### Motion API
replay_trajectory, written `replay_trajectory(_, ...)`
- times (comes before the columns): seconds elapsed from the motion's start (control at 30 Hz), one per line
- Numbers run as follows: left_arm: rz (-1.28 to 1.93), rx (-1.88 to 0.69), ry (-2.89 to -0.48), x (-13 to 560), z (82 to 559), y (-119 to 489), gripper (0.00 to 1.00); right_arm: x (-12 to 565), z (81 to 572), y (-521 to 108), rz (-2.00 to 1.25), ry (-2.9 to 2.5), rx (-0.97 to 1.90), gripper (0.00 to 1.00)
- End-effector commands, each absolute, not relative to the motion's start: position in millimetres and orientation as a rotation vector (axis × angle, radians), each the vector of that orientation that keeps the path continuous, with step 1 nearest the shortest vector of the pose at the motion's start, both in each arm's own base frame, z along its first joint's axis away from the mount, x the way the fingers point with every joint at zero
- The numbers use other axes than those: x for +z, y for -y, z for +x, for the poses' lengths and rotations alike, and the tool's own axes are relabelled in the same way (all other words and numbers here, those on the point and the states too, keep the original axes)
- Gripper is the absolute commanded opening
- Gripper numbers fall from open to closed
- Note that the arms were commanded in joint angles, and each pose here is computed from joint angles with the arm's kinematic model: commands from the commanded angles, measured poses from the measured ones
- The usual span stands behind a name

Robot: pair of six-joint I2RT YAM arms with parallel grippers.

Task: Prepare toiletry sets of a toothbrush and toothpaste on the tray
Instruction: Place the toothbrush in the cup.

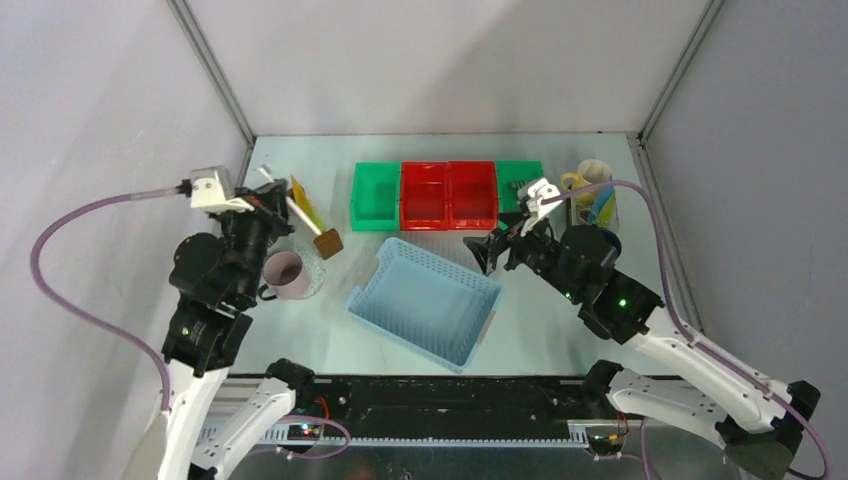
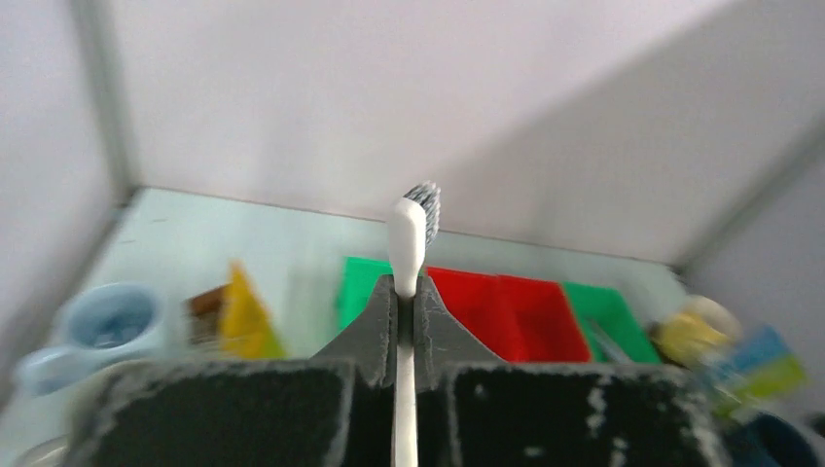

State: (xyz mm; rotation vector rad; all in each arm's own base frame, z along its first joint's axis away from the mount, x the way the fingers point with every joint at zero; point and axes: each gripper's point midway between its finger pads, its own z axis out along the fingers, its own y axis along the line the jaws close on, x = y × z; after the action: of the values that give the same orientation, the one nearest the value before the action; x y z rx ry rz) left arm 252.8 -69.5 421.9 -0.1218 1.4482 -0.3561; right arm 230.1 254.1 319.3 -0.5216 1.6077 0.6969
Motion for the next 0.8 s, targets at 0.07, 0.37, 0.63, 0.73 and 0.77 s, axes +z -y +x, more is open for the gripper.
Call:
replay_trajectory(0.07,-0.265,0.028,-1.49,390,250,-8,0.0,313,237,-199,-0.448,-1.661,0.463,0.89)
replay_trajectory(0.37,-0.457,0.209,-1.436,352,274,-59,0.0,294,238,-168,-0.424,-1.663,0.357,0.93)
replay_trajectory(0.63,-0.55,0.312,-1.371,335,323,-103,0.0,296,249,-170,-0.412,-1.613,0.388,0.94)
replay_trajectory(0.73,-0.561,0.352,-1.365,328,344,-124,0.0,291,248,-170,-0.419,-1.618,0.392,0.94)
replay_trajectory(0.77,-0.576,0.369,-1.362,323,351,-135,0.0,289,248,-170,-0.426,-1.622,0.394,0.94)
